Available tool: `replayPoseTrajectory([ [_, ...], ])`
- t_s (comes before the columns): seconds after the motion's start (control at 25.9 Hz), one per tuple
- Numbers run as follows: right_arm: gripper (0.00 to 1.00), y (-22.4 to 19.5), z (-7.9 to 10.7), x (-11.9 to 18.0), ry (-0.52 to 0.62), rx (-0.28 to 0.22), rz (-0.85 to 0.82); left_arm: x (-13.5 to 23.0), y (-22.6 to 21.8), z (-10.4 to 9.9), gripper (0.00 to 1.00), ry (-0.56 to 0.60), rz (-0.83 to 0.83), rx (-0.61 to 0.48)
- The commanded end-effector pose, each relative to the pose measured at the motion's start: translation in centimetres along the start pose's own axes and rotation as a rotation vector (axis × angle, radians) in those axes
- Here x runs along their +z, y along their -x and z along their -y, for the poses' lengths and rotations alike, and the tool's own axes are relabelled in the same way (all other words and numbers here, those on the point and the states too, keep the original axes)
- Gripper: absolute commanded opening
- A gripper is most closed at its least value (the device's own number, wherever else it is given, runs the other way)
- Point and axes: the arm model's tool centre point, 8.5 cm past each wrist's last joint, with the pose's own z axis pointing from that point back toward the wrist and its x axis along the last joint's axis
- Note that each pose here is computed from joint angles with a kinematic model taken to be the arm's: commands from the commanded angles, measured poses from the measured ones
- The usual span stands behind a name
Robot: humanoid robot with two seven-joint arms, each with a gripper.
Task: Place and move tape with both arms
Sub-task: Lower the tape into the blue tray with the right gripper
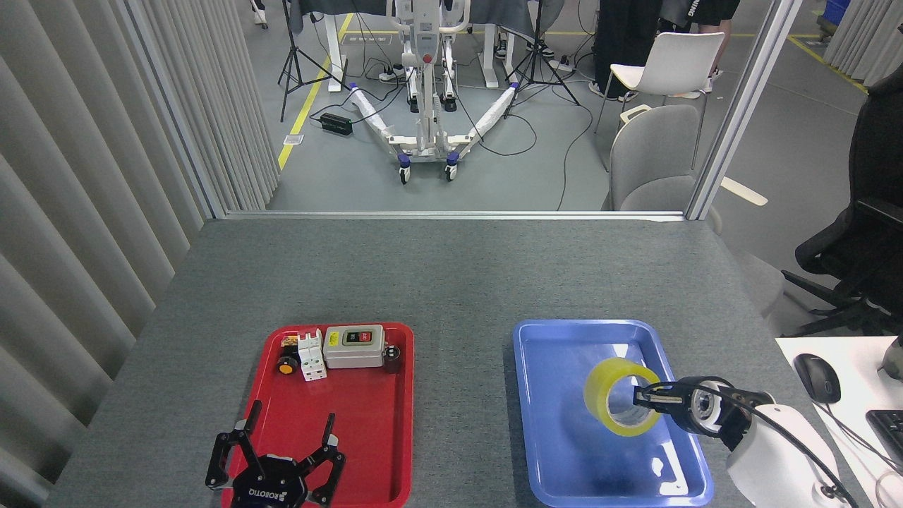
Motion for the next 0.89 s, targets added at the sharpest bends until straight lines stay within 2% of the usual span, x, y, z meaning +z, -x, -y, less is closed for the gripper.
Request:
replayPoseTrajectory([
  [0.0, 0.10, -1.0, -0.2, -1.6, -0.041, -0.001, -0.009, -0.1, 0.1, 0.7, 1.00, 0.084, 0.002, -0.006],
  [0.15, 0.15, -1.4, 0.9, -1.4, -0.024, -0.017, 0.011, -0.2, 0.1, 0.8, 1.00, 0.103, 0.001, -0.005],
  [0.27, 0.19, -1.6, 1.0, -1.4, -0.025, -0.020, 0.023, -0.2, -0.1, 0.8, 1.00, 0.101, 0.022, 0.014],
  [0.39, 0.24, -2.3, 1.0, -1.5, -0.025, -0.017, 0.038, 0.0, -0.3, 0.9, 1.00, 0.103, 0.043, 0.079],
  [0.5, 0.29, -2.5, 1.2, -1.4, -0.018, -0.020, 0.043, 0.0, 0.2, 1.0, 1.00, 0.105, 0.045, 0.079],
  [0.7, 0.45, -2.8, 1.7, -1.2, -0.003, -0.019, 0.048, 0.2, 0.3, 1.5, 1.00, 0.120, 0.038, 0.077],
  [0.81, 0.61, -2.9, 2.0, -1.1, 0.030, -0.012, 0.053, 0.3, 0.3, 1.6, 1.00, 0.124, 0.039, 0.076],
  [0.85, 0.63, -2.9, 1.9, -1.1, 0.036, -0.011, 0.054, 0.3, 0.3, 1.6, 1.00, 0.122, 0.040, 0.077],
])
